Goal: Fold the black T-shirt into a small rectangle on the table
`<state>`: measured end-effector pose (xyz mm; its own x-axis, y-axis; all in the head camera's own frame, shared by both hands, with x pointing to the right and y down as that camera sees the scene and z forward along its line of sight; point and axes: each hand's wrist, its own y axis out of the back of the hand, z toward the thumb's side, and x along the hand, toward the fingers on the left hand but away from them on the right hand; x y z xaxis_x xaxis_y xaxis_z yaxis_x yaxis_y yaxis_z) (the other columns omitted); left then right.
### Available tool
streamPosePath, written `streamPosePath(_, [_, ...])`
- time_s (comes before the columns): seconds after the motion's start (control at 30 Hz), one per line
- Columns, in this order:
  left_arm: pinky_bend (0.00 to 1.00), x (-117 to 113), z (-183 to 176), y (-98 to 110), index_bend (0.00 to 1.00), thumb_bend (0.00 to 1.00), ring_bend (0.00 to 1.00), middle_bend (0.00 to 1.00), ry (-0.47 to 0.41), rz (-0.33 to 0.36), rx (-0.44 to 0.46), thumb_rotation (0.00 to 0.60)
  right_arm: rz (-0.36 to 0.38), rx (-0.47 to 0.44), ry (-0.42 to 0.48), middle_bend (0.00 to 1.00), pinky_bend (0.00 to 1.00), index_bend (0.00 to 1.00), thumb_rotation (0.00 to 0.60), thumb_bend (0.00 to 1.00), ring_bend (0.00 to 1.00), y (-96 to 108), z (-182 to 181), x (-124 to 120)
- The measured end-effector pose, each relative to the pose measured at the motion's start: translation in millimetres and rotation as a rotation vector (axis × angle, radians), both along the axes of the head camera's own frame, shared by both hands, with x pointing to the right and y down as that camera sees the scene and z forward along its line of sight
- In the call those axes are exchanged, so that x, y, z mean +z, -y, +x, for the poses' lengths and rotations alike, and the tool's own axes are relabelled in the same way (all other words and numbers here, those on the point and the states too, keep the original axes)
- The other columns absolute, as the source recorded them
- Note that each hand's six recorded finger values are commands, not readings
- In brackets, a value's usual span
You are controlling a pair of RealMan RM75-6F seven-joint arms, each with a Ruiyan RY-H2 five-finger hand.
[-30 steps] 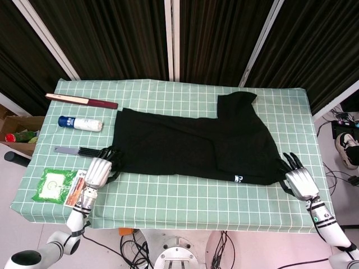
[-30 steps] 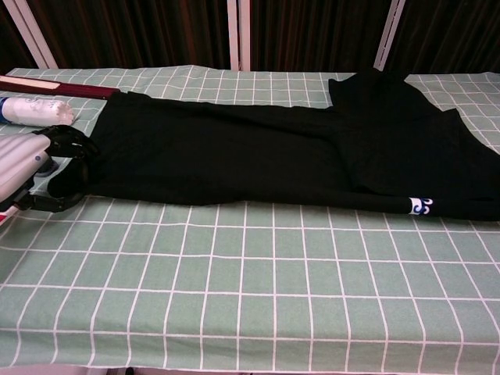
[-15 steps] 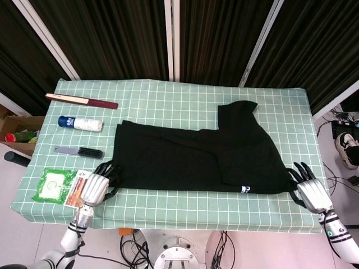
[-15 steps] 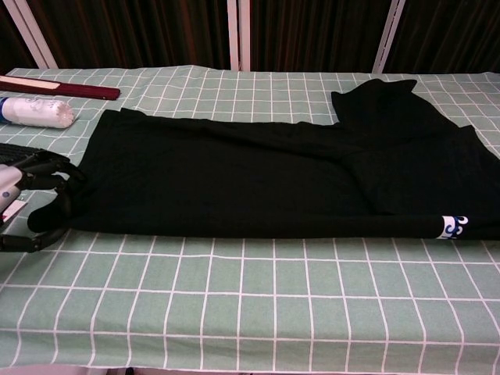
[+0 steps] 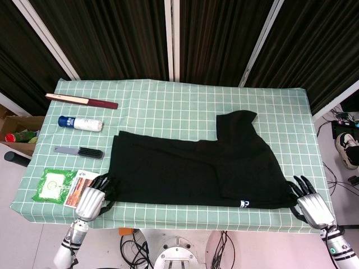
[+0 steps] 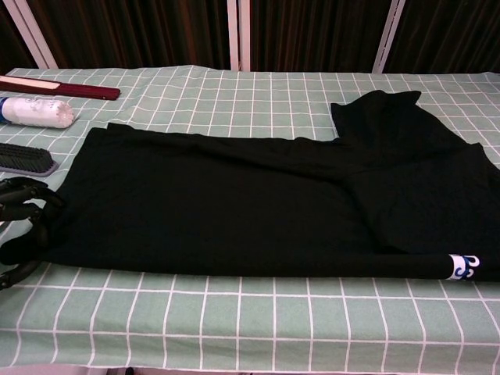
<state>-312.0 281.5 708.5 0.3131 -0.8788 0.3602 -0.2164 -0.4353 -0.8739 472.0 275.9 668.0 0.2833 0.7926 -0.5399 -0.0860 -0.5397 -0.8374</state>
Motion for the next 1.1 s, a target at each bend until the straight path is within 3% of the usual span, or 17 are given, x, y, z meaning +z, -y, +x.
streamPosePath(0.07, [0.21, -4.1, -0.1, 1.2, 0.22, 0.28, 0.11, 0.16, -0.01, -0.009, -0.017, 0.515, 0.003, 0.008, 0.013, 0.05, 0.0, 0.03, 0.6, 0.03, 0.0, 1.2, -2.0, -4.1])
streamPosePath(0.13, [0.21, -10.9, -1.1, 5.0, 0.22, 0.28, 0.11, 0.15, -0.025, -0.009, -0.034, 0.485, 0.017, 0.015, 0.029, 0.06, 0.0, 0.03, 0.6, 0.03, 0.0, 6.4, -4.0, -12.3])
streamPosePath(0.23, [0.21, -23.4, -5.5, 14.8, 0.22, 0.28, 0.11, 0.15, -0.042, 0.003, -0.055, 0.482, 0.047, 0.024, 0.063, 0.13, 0.04, 0.11, 0.6, 0.08, 0.01, 22.7, -8.3, -27.4])
streamPosePath(0.33, [0.21, -37.1, -10.7, 29.8, 0.22, 0.28, 0.11, 0.15, -0.054, 0.028, -0.072, 0.485, 0.084, 0.032, 0.109, 0.21, 0.18, 0.23, 0.6, 0.19, 0.08, 52.2, -17.9, -41.8])
streamPosePath(0.47, [0.21, -53.4, -18.3, 55.6, 0.22, 0.27, 0.11, 0.15, -0.046, 0.085, -0.089, 0.489, 0.093, 0.04, 0.137, 0.24, 0.22, 0.29, 0.6, 0.29, 0.12, 101.4, -36.2, -46.3])
streamPosePath(0.63, [0.21, -62.6, -24.2, 74.2, 0.22, 0.27, 0.11, 0.15, -0.036, 0.129, -0.122, 0.49, 0.049, 0.035, 0.098, 0.24, 0.24, 0.33, 0.6, 0.36, 0.13, 172.5, -67.3, -27.6])
streamPosePath(0.8, [0.21, -61.9, -32.7, 74.6, 0.22, 0.27, 0.11, 0.15, -0.013, 0.116, -0.149, 0.493, -0.024, 0.019, 0.032, 0.22, 0.24, 0.33, 0.6, 0.36, 0.13, 239.2, -114.2, 6.1])
streamPosePath(0.9, [0.21, -61.5, -39.8, 72.2, 0.22, 0.27, 0.11, 0.15, 0.0, 0.104, -0.174, 0.49, -0.045, -0.003, -0.014, 0.21, 0.24, 0.34, 0.6, 0.36, 0.13, 272.5, -143.9, 27.0])
streamPosePath(1.1, [0.21, -62.8, -53.4, 68.2, 0.23, 0.27, 0.11, 0.15, 0.02, 0.088, -0.227, 0.495, -0.057, 0.021, -0.132, 0.19, 0.22, 0.3, 0.6, 0.38, 0.12, 313.4, -165.1, 65.7])
